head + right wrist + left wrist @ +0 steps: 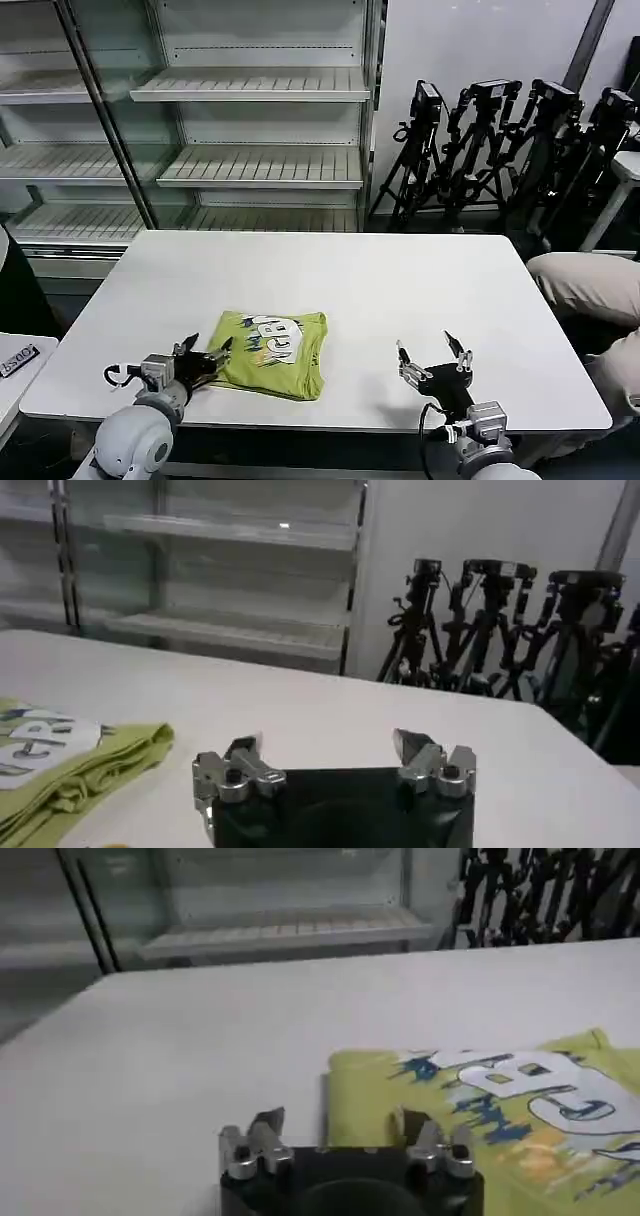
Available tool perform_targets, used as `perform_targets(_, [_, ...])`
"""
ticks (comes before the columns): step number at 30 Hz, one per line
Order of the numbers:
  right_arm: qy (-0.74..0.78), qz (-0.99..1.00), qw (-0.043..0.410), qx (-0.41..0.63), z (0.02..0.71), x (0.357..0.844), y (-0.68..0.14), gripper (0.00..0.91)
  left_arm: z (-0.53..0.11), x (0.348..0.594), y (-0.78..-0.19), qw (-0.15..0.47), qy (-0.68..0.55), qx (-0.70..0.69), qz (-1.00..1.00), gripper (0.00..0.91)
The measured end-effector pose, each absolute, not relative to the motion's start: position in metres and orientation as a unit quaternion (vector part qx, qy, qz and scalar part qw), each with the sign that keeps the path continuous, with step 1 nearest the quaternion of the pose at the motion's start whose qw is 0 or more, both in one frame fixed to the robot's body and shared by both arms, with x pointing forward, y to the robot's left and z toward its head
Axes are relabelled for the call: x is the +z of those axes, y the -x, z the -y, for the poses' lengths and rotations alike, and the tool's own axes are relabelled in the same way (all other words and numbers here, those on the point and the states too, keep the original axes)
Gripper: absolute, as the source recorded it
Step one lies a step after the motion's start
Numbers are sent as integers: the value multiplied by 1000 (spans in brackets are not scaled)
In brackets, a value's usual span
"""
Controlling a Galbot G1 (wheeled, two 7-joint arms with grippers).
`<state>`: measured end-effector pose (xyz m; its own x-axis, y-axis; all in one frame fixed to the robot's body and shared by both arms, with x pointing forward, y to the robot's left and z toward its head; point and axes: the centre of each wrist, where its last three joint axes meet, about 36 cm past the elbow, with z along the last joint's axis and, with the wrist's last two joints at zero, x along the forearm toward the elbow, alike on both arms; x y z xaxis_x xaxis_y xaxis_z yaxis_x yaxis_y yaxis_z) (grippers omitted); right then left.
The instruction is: Fold and organize the clothes.
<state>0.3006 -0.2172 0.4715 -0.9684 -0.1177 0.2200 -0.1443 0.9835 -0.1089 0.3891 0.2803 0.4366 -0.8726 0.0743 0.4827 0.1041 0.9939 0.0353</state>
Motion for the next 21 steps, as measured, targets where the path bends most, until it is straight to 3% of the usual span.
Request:
perform_targets(11, [-66, 990, 104, 63, 218, 475, -299, 907, -277, 426, -392, 263, 58, 0, 963, 20])
perform_targets(21, [-68, 991, 98, 61, 217, 478, -299, 907, -304, 436, -391, 253, 59, -16, 965, 0])
